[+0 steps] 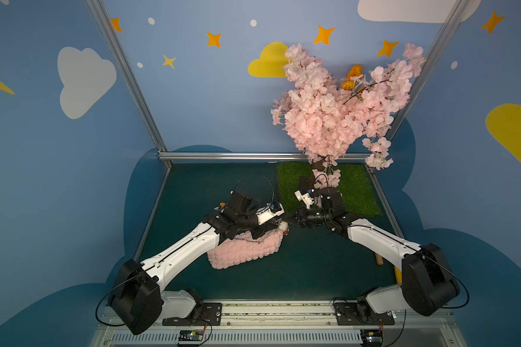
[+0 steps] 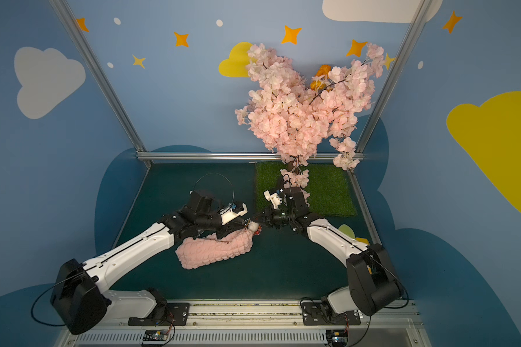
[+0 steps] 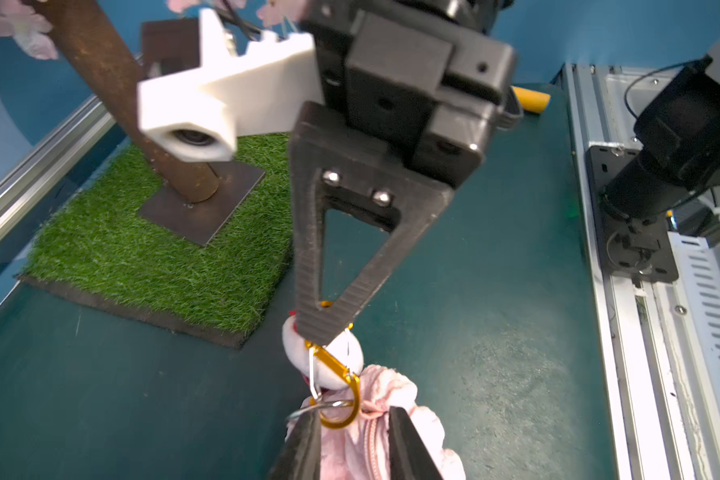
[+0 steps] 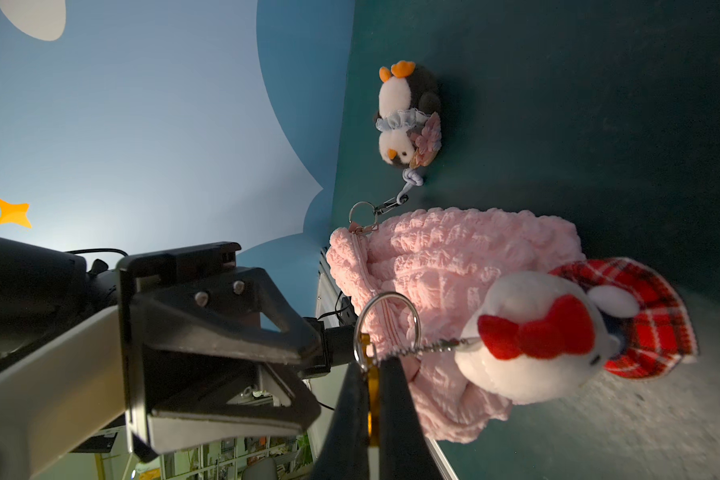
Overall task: Remove the decoration from the bag
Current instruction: Remove the decoration item from the bag.
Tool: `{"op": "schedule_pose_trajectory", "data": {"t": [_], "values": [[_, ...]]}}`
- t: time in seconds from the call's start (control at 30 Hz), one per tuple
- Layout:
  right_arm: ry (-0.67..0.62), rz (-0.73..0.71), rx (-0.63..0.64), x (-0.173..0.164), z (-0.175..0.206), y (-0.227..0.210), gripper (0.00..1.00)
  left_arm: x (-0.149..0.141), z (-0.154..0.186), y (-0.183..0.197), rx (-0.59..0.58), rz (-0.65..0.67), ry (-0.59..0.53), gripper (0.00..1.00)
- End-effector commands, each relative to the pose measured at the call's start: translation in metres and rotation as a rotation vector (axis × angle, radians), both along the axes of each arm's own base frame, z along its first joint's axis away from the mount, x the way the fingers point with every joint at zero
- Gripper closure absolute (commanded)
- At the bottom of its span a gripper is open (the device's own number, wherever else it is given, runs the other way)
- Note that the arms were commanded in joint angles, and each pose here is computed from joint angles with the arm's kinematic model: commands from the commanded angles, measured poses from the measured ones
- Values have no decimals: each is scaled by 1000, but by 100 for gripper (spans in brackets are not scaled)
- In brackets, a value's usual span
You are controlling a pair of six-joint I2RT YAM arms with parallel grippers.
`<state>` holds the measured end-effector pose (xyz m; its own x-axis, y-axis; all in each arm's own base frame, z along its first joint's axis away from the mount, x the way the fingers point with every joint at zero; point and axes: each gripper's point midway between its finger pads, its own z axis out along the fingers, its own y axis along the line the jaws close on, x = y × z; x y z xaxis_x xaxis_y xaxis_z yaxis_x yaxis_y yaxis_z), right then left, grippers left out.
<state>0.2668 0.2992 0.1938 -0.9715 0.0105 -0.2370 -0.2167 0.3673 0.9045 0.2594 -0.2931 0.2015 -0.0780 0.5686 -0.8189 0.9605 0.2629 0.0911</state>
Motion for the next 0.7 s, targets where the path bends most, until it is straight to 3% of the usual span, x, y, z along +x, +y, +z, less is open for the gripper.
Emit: {"op": "schedule_pose_trajectory", "data": {"t": [0.0, 0.4, 0.67], "values": [[-63, 30, 10, 1, 16, -1, 100, -4, 0, -11, 15, -78, -50, 69], [-168, 71, -23, -7, 20, -5, 100, 20, -7, -14, 53, -5, -98, 68], [-197, 71, -40, -8, 18, -6, 100, 17, -11, -11, 61, 12, -62, 62]]}}
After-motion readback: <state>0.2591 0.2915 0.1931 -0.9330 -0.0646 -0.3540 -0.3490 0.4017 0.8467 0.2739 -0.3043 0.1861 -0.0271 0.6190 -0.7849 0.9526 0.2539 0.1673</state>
